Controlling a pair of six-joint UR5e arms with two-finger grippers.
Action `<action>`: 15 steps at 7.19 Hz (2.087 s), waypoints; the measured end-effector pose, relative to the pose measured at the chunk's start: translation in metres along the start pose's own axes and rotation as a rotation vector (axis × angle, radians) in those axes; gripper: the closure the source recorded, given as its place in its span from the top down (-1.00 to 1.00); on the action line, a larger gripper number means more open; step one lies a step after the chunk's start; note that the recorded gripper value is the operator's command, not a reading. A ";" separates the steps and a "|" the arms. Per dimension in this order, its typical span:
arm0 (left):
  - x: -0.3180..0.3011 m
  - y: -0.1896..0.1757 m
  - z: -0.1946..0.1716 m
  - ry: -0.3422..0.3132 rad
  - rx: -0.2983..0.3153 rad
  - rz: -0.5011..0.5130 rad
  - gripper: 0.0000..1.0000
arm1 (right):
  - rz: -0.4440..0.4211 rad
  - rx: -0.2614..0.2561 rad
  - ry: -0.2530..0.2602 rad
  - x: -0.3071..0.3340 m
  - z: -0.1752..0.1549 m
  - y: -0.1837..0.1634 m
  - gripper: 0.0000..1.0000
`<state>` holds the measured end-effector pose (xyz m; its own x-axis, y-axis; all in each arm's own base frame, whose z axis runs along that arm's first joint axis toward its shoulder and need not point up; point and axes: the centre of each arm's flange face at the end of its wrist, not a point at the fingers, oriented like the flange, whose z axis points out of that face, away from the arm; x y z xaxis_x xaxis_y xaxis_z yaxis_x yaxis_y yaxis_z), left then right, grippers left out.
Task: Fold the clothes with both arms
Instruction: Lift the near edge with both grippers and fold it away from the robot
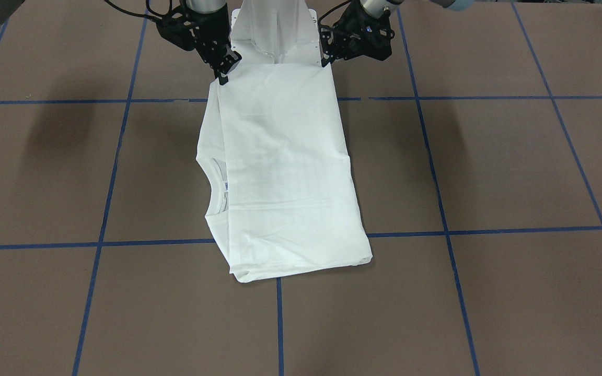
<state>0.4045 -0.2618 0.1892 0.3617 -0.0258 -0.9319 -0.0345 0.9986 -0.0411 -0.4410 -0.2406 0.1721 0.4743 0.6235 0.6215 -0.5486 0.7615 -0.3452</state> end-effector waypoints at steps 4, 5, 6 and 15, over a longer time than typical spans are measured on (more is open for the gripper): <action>-0.003 -0.151 0.023 -0.128 0.177 0.068 -1.00 | -0.090 0.120 -0.083 -0.071 0.060 -0.082 -1.00; -0.010 -0.181 0.024 -0.161 0.204 0.082 -1.00 | -0.087 0.140 -0.095 -0.097 0.082 -0.094 -1.00; -0.018 -0.205 0.025 -0.193 0.228 0.092 -1.00 | -0.087 0.157 -0.094 -0.124 0.098 -0.099 -1.00; -0.045 -0.335 0.083 -0.319 0.388 0.132 1.00 | -0.132 0.254 -0.121 -0.190 0.147 -0.181 1.00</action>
<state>0.4772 -0.5917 0.2749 0.6453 0.0565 -0.7618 0.2273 0.9379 0.2621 -0.5328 -0.5228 0.2199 0.4760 0.4848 0.7337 -0.6491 0.7566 -0.0788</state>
